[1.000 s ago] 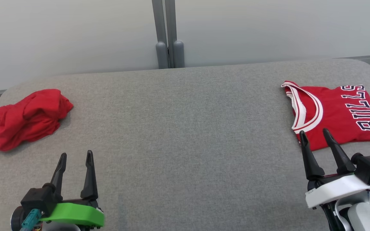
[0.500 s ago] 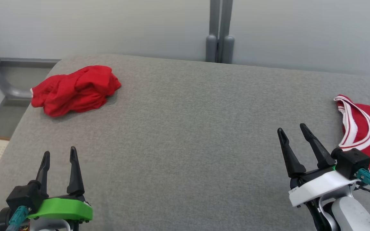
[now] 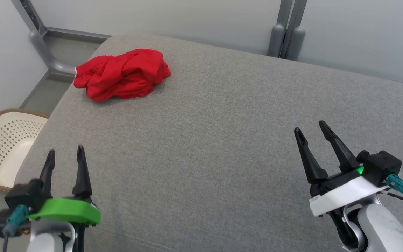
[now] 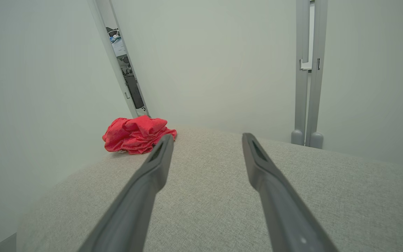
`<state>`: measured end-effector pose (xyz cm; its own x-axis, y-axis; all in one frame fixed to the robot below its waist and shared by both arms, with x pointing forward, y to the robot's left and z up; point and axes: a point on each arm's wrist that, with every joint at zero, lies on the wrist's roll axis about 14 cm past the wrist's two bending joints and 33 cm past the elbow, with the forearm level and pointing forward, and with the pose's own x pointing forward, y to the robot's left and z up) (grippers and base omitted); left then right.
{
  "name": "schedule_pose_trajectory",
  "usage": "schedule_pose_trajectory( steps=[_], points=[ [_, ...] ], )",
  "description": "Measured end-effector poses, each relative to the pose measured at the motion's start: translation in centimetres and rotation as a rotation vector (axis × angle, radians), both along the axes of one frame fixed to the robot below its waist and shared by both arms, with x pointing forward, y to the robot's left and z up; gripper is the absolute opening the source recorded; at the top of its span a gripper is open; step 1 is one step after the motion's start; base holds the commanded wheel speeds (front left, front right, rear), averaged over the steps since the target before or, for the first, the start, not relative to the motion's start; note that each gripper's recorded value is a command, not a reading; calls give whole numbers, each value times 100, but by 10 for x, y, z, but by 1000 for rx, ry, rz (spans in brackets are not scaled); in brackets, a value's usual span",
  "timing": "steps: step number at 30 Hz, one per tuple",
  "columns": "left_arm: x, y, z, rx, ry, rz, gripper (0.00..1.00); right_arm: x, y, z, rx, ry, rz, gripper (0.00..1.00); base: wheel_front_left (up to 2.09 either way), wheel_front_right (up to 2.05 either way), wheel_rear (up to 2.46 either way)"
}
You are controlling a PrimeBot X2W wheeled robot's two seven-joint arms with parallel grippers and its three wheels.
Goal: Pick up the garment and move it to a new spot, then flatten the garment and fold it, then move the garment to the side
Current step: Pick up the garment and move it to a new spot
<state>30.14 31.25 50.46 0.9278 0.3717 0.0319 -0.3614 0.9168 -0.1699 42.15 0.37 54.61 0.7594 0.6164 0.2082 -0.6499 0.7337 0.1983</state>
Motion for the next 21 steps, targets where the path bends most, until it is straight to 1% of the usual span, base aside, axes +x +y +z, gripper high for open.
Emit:
schedule_pose_trajectory(
  steps=[4, 9, 11, 14, 17, 21],
  points=[
    [30, 9, 27, 22, -4, -29, 100, 5, 2, 0, 6, -7, 15, 100, 0, 0, 0],
    [76, 24, 44, 74, 127, -89, 100, 15, 1, 12, 25, -57, 17, 100, 0, 0, 0],
    [96, 29, 54, 75, 154, -106, 100, 19, -2, 15, 32, -73, 12, 100, 0, 0, 0],
    [125, 35, 52, 31, 229, -135, 100, 28, -10, 16, 37, -87, -6, 100, 0, 0, 0],
    [153, 40, 40, -54, 309, -160, 100, 34, -16, 15, 36, -95, -21, 100, 0, 0, 0],
    [188, 43, 23, -110, 397, -187, 100, 42, -28, 13, 33, -106, -51, 100, 0, 0, 0]
  ],
)
